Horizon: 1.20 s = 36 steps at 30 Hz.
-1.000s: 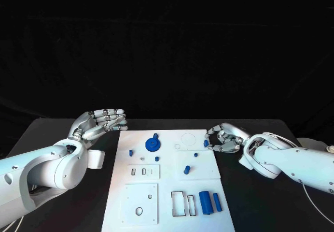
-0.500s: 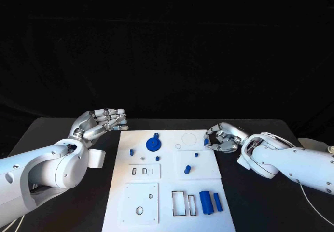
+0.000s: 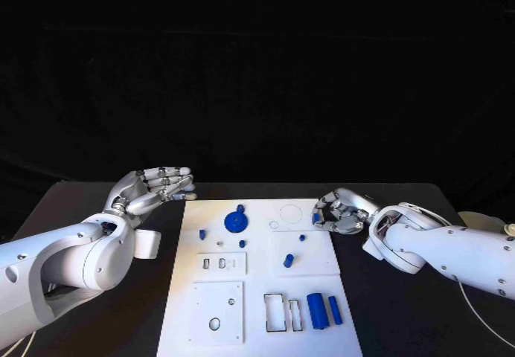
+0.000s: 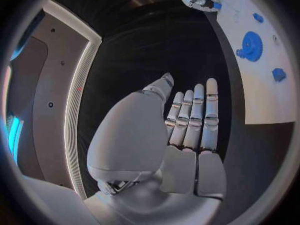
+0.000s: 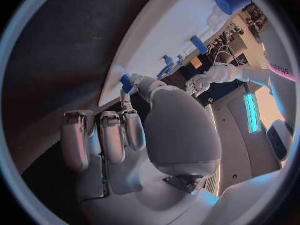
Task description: Assemble the parts on the task board
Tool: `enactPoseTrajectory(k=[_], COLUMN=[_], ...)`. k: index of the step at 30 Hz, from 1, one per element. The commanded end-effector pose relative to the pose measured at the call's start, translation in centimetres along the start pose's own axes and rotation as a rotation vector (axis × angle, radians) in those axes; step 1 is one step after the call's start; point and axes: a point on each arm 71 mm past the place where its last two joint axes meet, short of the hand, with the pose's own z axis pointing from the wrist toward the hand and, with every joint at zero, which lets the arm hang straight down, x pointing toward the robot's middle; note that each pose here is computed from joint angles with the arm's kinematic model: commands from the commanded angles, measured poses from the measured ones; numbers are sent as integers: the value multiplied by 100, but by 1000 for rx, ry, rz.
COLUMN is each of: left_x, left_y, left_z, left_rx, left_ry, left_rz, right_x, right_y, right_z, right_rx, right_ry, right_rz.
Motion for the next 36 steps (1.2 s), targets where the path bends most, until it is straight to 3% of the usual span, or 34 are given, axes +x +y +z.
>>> enactPoseTrajectory(k=[1, 10, 15, 20, 27, 36], left_x=[20, 10, 2, -3, 3, 44], left_y=[-13, -12, -6, 1, 18, 46], left_z=[1, 1, 10, 22, 52, 99], left_rx=[6, 5, 3, 1, -3, -14], left_ry=[14, 12, 10, 7, 7, 10], left_rz=[-7, -6, -6, -6, -7, -7], right_x=[26, -8, -24, 1, 181, 447], right_y=[4, 74, 201, 437, 975, 1471], right_z=[7, -10, -27, -17, 51, 177], right_rx=[10, 21, 66, 63, -33, -151], right_ry=[12, -78, -90, -80, -46, -12], right_rz=[-14, -7, 22, 30, -17, -81])
